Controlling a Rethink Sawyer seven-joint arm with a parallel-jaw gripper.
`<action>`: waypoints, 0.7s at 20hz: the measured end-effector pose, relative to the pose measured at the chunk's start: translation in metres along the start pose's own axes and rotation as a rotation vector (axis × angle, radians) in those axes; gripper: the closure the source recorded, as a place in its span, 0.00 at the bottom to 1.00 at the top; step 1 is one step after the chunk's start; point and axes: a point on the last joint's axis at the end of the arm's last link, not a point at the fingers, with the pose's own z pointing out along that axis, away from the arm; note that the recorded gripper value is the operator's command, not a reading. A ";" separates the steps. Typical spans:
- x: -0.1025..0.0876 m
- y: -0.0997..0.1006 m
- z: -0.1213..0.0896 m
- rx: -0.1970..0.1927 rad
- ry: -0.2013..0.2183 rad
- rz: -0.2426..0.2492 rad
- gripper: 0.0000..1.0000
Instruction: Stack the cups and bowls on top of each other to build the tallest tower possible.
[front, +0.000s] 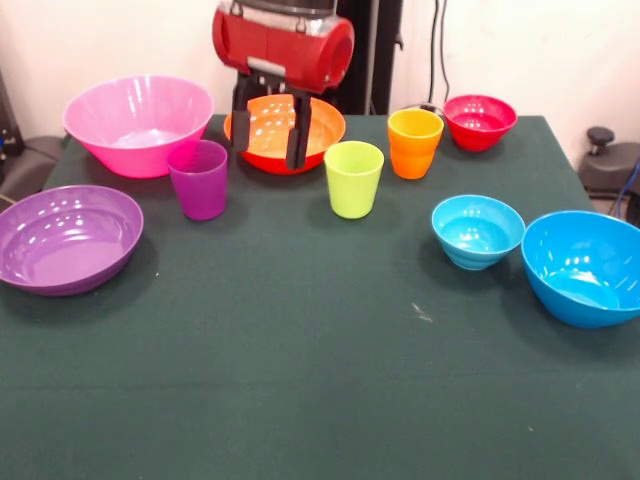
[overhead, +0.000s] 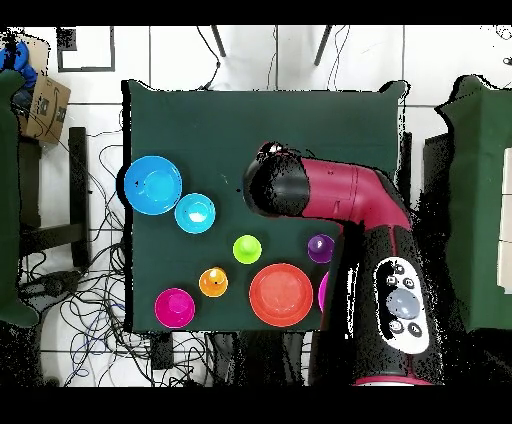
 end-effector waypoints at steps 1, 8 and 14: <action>0.003 -0.001 0.005 -0.001 -0.004 0.000 0.00; 0.024 -0.009 0.024 0.008 0.027 -0.001 0.00; 0.045 -0.029 0.034 0.018 0.088 0.019 0.00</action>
